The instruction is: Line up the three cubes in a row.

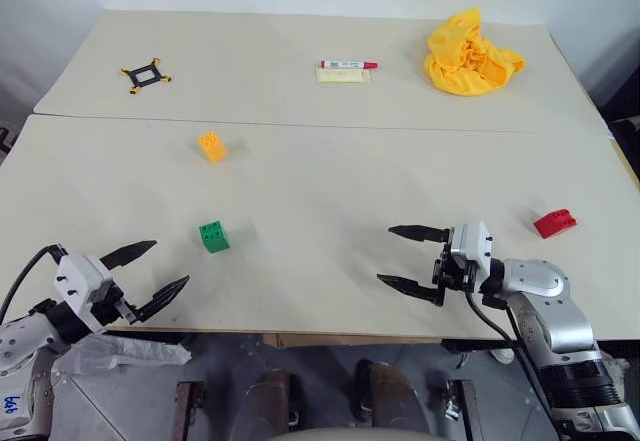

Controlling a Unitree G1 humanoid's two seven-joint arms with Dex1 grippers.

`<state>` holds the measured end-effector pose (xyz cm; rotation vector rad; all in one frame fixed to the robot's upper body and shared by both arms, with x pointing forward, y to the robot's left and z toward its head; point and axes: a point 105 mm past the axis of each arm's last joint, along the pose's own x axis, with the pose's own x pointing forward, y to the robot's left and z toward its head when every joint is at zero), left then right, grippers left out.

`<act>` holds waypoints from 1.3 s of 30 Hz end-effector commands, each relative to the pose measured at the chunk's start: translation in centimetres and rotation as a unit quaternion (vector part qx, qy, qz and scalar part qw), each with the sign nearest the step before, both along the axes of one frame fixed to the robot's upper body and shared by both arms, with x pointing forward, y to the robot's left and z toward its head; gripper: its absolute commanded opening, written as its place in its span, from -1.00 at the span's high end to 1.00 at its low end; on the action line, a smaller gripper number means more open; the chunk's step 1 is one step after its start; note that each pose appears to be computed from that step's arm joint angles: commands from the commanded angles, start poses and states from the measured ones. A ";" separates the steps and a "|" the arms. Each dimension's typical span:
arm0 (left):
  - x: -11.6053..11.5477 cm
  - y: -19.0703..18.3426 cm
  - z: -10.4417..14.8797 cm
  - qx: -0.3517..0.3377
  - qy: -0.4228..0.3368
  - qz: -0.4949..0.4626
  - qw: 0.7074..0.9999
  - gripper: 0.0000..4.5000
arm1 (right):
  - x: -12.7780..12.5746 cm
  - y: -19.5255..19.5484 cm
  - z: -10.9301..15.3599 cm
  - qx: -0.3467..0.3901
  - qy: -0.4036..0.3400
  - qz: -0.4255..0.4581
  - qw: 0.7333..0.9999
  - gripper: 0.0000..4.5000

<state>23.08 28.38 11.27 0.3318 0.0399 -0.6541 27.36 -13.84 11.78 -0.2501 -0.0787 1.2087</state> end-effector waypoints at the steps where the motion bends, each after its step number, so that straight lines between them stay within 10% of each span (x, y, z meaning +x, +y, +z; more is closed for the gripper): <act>1: 0.4 1.1 1.9 -0.028 -0.025 0.038 0.999 -0.98 | -0.2 0.0 0.6 0.003 -0.018 0.003 1.000 -1.00; 10: 2.1 -7.5 7.5 -0.107 -0.040 -0.125 0.986 -0.98 | 0.2 -5.1 4.9 0.067 -0.061 -0.154 0.984 -1.00; 16: 2.5 -14.2 6.7 -0.084 0.002 -0.283 0.956 -0.98 | -1.8 -15.4 7.5 0.092 -0.116 -0.388 0.910 -1.00; 24: 2.4 -17.9 3.9 -0.004 0.057 -0.364 0.930 -0.98 | -6.2 -24.6 3.2 0.036 -0.051 -0.543 0.837 -1.00; 39: 3.1 -18.6 5.1 -0.006 -0.002 -0.367 0.930 -0.98 | 0.5 -23.6 5.4 -0.069 0.115 -0.501 0.855 -1.00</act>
